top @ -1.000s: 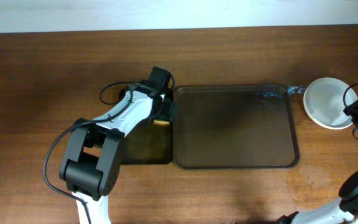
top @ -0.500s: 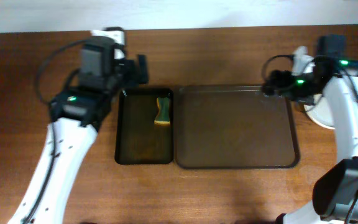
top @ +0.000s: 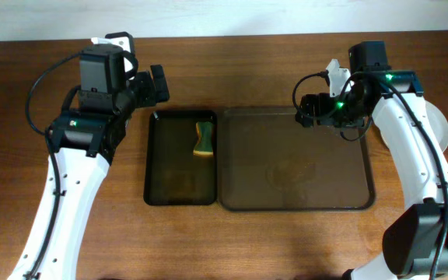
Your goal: Clean dirty plates on tray and stack at the side
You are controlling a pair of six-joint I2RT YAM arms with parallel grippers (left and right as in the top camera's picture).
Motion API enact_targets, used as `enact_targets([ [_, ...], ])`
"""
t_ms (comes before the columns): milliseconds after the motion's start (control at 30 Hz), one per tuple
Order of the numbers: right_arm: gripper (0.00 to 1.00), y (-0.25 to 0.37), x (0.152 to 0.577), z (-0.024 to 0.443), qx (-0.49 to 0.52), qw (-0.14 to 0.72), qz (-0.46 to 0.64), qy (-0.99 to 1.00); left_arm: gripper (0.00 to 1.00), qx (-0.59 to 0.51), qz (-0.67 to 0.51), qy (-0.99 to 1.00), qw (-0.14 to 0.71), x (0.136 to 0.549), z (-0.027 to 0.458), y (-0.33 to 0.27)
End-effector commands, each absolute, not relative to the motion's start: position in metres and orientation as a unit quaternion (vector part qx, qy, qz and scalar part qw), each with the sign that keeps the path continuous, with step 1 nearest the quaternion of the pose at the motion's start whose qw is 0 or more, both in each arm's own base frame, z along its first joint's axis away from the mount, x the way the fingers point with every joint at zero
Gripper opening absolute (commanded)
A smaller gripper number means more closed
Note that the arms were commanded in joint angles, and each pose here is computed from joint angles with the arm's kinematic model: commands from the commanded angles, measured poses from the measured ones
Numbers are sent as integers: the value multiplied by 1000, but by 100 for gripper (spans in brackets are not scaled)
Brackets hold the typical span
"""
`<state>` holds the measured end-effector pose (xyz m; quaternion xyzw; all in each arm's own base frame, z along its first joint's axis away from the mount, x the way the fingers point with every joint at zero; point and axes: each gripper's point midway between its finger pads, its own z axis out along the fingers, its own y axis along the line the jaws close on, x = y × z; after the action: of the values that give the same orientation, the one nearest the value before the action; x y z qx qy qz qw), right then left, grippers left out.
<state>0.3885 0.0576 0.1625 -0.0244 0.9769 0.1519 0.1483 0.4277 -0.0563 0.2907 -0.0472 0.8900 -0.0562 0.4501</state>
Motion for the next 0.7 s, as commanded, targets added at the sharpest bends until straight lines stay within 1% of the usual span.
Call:
enact_targets([
  [0, 98, 58, 388, 170, -35, 161, 145, 976, 100, -53, -59, 889, 450, 428, 291, -55],
  [133, 98, 72, 373, 225, -64, 232, 148, 959, 100, -53, -59, 889, 450, 428, 291, -55],
  [167, 98, 76, 358, 260, -77, 279, 149, 946, 100, -53, -59, 889, 450, 428, 291, -55],
  [200, 98, 79, 346, 286, -87, 313, 151, 934, 100, -53, -59, 890, 450, 428, 291, -55],
  [267, 98, 70, 316, 346, -97, 411, 126, 897, 100, -53, -59, 890, 450, 428, 291, -55],
  [300, 98, 66, 291, 381, -99, 469, 119, 870, 100, -53, -59, 890, 450, 428, 291, -55],
  [433, 98, 50, 204, 451, -100, 606, 92, 784, 100, -53, -59, 890, 450, 428, 291, -55],
  [500, 98, 44, 169, 470, -100, 669, 84, 732, 100, -53, -59, 890, 450, 428, 291, -55],
  [533, 98, 43, 153, 476, -106, 714, 77, 688, 100, -53, -59, 890, 450, 428, 291, -55],
  [600, 98, 42, 145, 469, -109, 752, 70, 646, 100, -53, -59, 890, 450, 428, 291, -55],
  [667, 98, 42, 147, 442, -111, 789, 65, 600, 100, -53, -59, 890, 450, 428, 291, -55],
])
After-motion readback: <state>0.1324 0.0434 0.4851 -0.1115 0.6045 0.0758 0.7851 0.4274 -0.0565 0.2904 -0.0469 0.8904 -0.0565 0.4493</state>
